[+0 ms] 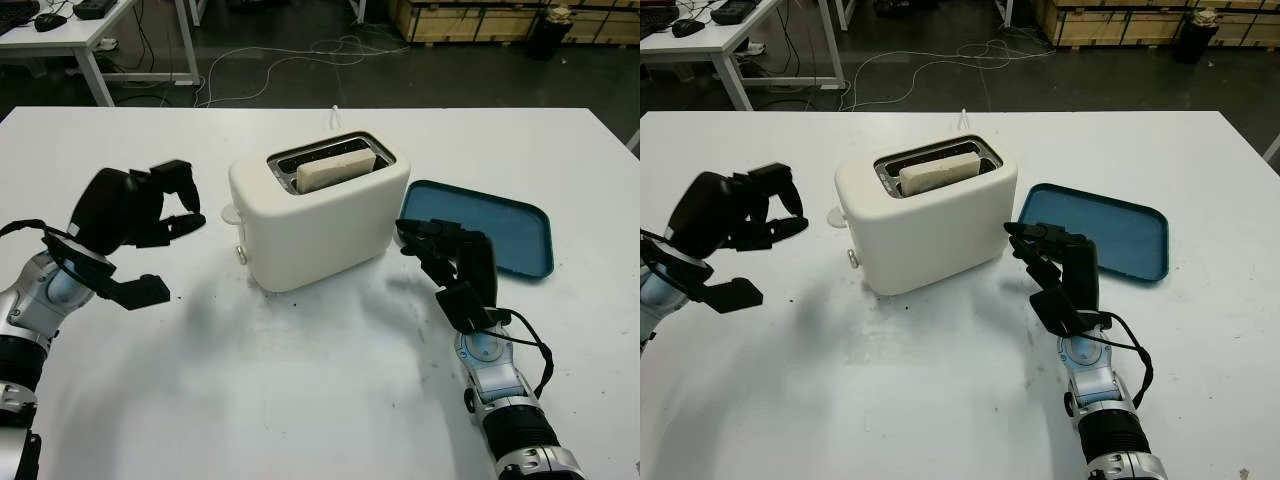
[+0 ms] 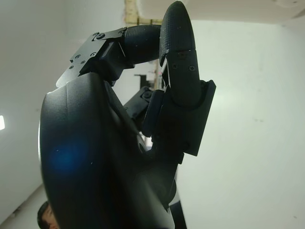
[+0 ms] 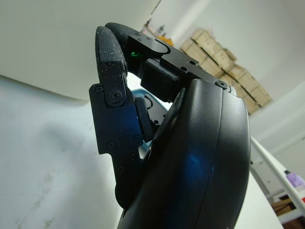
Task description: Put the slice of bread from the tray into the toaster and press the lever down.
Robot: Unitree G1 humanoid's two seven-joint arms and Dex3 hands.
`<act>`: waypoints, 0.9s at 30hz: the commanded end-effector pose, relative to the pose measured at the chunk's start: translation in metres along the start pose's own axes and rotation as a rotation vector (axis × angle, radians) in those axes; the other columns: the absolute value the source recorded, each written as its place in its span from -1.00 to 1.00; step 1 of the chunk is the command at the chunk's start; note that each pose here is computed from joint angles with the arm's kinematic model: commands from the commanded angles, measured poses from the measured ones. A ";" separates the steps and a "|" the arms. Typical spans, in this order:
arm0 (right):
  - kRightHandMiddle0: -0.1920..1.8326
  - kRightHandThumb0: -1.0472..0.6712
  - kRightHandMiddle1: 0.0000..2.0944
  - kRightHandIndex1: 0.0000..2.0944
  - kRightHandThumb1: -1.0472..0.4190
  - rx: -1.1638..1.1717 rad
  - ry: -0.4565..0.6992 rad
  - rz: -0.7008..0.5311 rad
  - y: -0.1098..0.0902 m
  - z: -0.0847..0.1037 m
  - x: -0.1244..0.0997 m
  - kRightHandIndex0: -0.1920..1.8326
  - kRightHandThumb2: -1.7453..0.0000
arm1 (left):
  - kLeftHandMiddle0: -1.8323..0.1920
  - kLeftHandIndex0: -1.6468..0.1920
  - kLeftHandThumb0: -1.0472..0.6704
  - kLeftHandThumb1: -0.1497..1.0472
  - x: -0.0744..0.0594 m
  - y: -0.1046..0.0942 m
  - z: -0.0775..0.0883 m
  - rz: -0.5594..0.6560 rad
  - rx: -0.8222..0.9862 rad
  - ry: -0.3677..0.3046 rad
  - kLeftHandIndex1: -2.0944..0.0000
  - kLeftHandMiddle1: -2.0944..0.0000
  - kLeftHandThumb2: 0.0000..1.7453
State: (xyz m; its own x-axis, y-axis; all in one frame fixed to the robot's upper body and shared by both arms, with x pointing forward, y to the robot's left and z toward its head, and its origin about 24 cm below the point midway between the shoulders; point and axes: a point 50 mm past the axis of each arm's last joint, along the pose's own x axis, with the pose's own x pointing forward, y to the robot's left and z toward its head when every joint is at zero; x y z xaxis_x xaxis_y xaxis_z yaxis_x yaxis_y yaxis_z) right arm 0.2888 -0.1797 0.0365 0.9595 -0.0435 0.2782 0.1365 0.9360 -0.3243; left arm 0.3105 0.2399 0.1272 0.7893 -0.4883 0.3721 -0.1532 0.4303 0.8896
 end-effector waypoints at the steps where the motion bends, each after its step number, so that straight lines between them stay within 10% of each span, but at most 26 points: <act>1: 0.40 -0.43 -0.99 -0.16 -0.83 0.018 -0.019 -0.002 0.000 0.004 0.003 0.19 0.91 | -0.30 0.39 -0.56 0.79 0.006 -0.003 0.002 0.014 -0.007 -0.026 -0.67 -0.67 -0.37; 27: 0.41 -0.44 -1.00 -0.15 -0.83 0.019 -0.018 0.010 0.003 0.002 0.002 0.19 0.92 | -0.12 0.78 -0.48 0.79 0.008 0.003 0.003 0.138 -0.021 -0.075 -0.53 -0.67 -0.57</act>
State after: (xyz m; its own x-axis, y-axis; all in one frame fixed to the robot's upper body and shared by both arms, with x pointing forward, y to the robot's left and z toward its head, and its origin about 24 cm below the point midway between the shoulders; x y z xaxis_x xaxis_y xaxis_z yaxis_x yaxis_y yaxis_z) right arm 0.2884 -0.1784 0.0337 0.9636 -0.0358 0.2650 0.1219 0.9408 -0.3163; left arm 0.3125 0.2337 0.1226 0.7403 -0.4759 0.4747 -0.2101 0.5070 0.8359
